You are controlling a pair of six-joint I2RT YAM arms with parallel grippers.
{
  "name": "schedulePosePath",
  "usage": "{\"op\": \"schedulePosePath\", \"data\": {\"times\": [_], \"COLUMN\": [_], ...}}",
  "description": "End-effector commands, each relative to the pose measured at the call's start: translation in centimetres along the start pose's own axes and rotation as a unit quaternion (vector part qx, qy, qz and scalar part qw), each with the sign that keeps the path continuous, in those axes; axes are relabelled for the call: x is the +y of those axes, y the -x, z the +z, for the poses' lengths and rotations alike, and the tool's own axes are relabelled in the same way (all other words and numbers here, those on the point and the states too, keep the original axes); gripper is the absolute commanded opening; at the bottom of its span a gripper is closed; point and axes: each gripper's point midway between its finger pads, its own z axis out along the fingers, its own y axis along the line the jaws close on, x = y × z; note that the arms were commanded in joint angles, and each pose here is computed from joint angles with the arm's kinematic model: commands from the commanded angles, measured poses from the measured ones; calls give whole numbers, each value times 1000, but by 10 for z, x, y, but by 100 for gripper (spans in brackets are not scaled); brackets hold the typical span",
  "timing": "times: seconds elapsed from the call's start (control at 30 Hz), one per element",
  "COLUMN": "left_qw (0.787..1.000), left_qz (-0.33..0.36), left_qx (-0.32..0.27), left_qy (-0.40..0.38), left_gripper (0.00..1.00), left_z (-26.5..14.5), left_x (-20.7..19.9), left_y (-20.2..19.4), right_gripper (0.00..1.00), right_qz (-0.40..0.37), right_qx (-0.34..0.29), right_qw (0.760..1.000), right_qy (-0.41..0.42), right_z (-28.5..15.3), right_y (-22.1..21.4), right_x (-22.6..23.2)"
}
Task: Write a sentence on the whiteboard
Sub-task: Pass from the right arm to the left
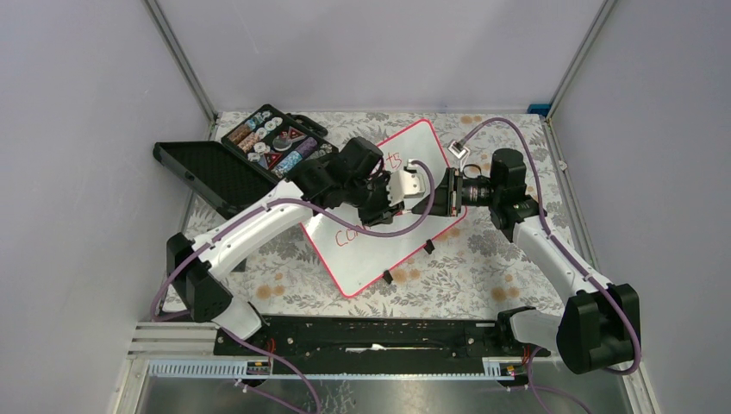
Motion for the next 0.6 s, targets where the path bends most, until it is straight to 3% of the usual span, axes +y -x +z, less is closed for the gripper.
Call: {"op": "schedulePosePath", "data": {"times": [0.0,0.17,0.57], "left_qw": [1000,1000,997], "left_qz": [8,12,6], "left_qx": [-7,-18,-73], "left_qy": [22,14,3], "left_gripper": [26,0,0], "left_z": [5,8,17], "left_x": [7,2,6], "left_y": [9,20,69], "right_gripper": [0,0,0], "right_qz": [-26,-22,-27], "right_qx": [8,12,32], "right_qw": [999,999,999], "right_qy": [32,31,29], "right_z": [1,4,18], "right_y": [-1,-5,-17], "right_x": [21,18,18]}}
